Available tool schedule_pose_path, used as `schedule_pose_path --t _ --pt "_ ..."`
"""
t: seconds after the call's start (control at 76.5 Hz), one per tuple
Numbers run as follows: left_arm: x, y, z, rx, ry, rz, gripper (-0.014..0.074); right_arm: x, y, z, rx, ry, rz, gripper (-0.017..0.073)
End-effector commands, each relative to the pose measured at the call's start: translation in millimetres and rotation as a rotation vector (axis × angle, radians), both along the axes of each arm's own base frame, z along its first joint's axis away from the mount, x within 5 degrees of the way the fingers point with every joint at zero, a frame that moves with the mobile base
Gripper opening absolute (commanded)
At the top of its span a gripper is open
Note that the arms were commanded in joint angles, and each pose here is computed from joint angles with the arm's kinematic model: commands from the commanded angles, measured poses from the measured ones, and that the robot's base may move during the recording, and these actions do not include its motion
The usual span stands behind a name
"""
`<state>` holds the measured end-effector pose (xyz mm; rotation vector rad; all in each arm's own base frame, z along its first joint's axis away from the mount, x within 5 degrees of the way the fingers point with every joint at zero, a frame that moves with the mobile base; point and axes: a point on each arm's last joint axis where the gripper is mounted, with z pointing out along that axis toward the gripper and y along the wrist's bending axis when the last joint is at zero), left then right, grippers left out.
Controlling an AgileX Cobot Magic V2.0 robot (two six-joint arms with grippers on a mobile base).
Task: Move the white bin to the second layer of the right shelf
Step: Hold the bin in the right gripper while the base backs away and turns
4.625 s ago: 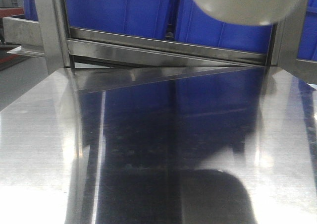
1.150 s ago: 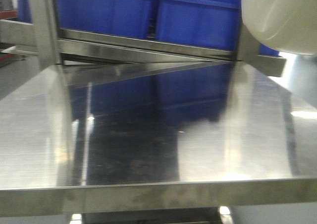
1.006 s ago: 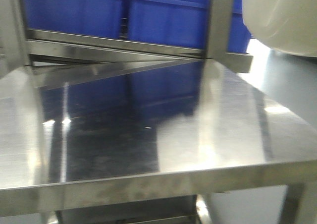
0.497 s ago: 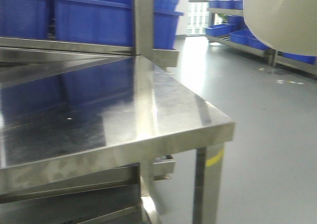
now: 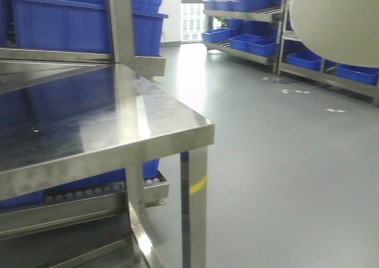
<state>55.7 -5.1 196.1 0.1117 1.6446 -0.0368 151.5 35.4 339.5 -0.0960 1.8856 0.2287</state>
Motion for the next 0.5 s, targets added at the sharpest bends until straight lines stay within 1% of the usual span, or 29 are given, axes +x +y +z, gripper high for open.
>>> schedule_pose_path --t 0.0,0.483 --pt "0.7 -0.4 -3.8 -0.011 -0.064 -0.006 0.0085 -0.8 -0.5 21.3 0.028 -0.135 0.002 0.0056" --pt "0.7 -0.4 -3.8 -0.011 -0.064 -0.006 0.0085 -0.8 -0.5 21.3 0.028 -0.135 0.002 0.0056"
